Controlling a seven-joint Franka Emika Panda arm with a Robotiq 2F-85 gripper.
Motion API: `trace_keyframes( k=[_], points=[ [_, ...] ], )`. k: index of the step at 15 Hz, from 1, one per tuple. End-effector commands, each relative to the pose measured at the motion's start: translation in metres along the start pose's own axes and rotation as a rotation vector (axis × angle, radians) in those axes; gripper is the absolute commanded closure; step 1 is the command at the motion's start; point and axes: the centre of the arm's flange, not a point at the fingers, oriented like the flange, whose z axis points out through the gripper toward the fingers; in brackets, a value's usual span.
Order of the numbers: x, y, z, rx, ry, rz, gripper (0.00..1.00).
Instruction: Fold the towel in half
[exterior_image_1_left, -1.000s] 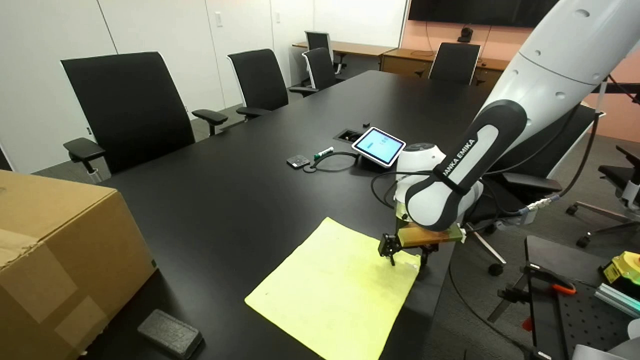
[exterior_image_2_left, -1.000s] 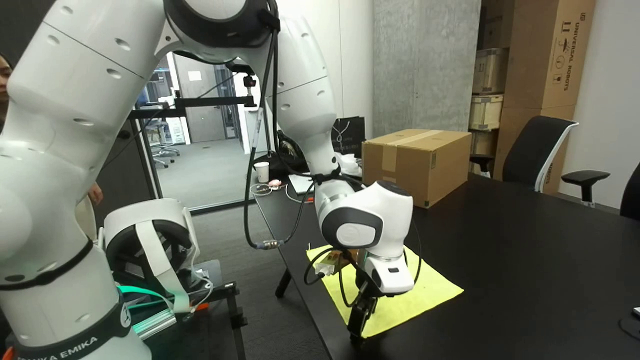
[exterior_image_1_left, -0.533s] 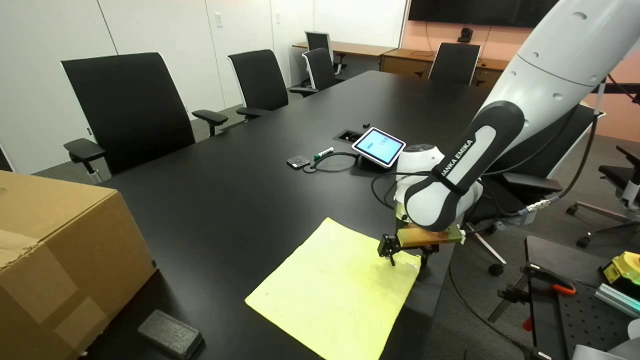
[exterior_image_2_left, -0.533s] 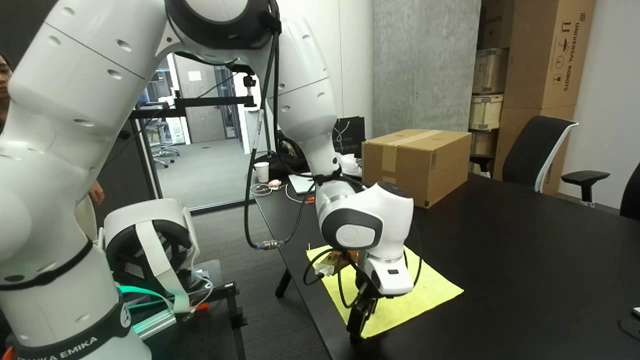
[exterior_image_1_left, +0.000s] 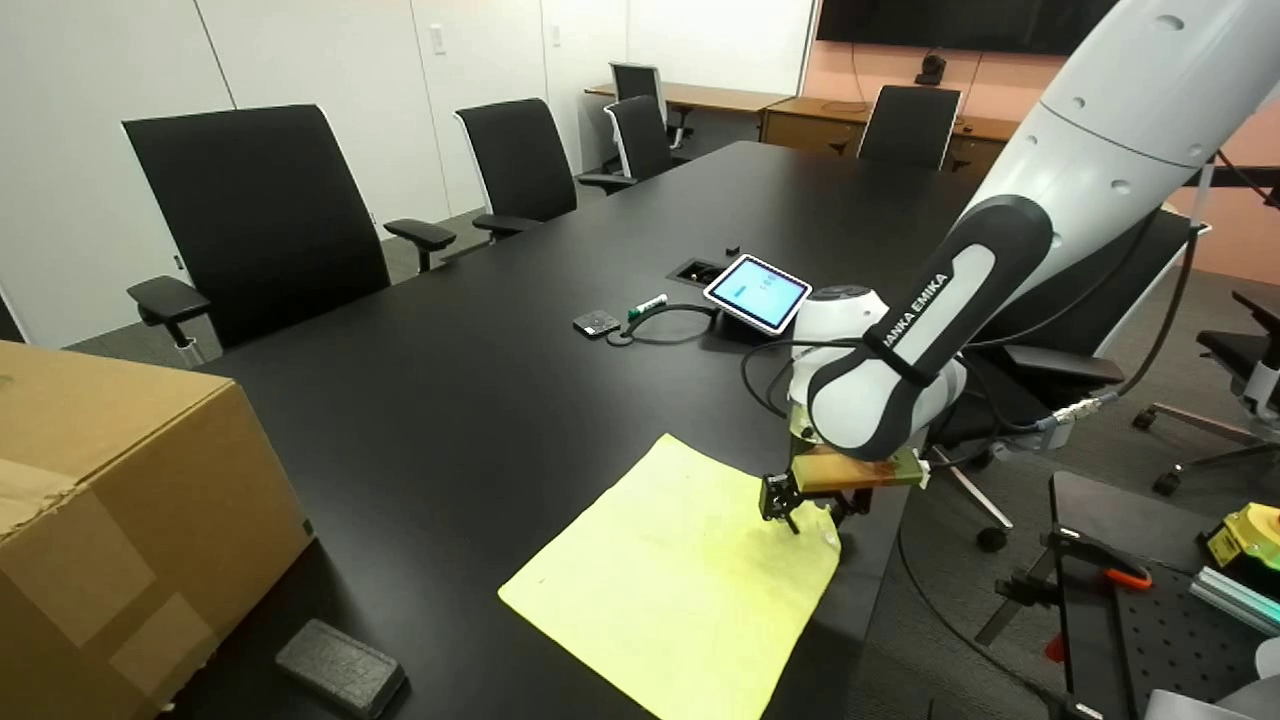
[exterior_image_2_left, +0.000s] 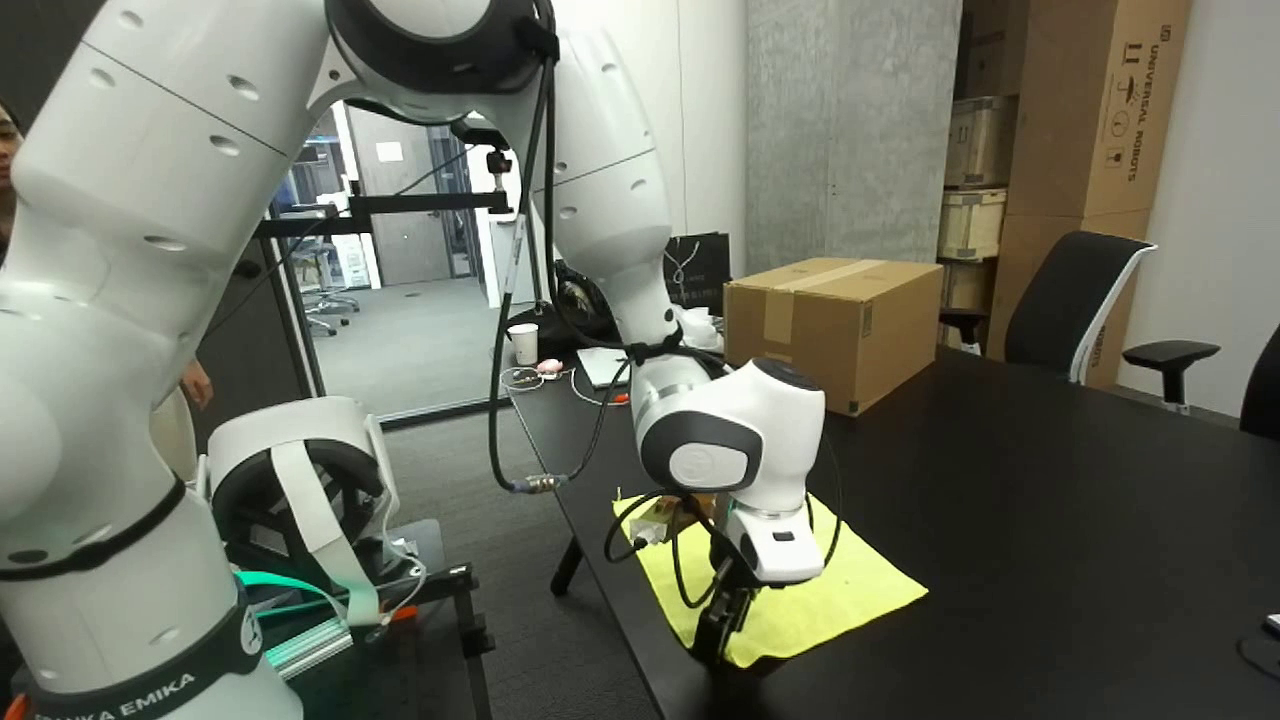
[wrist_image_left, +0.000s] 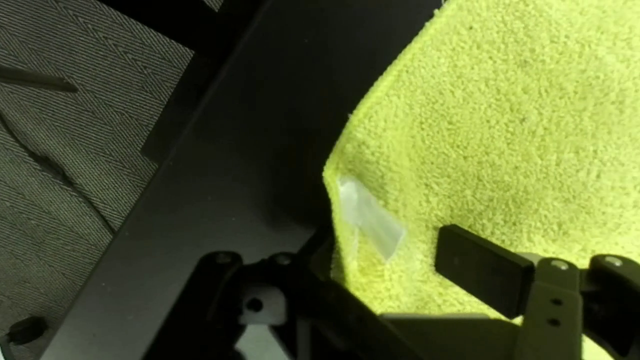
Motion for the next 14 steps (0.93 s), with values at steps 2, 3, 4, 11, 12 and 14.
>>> trace_keyframes(
  k=[2, 3, 4, 11, 12, 14],
  points=[
    [-0.015, 0.006, -0.009, 0.038, -0.011, 0.004, 0.66],
    [-0.018, 0.008, -0.011, 0.039, -0.013, 0.005, 0.65],
    [-0.021, 0.009, -0.013, 0.039, -0.017, 0.005, 0.67],
    [-0.051, 0.034, -0.02, 0.003, -0.091, -0.023, 0.95],
    [-0.053, 0.035, -0.019, -0.007, -0.104, -0.026, 0.92],
    [-0.051, 0.033, -0.018, -0.021, -0.13, -0.025, 0.92]
  ],
)
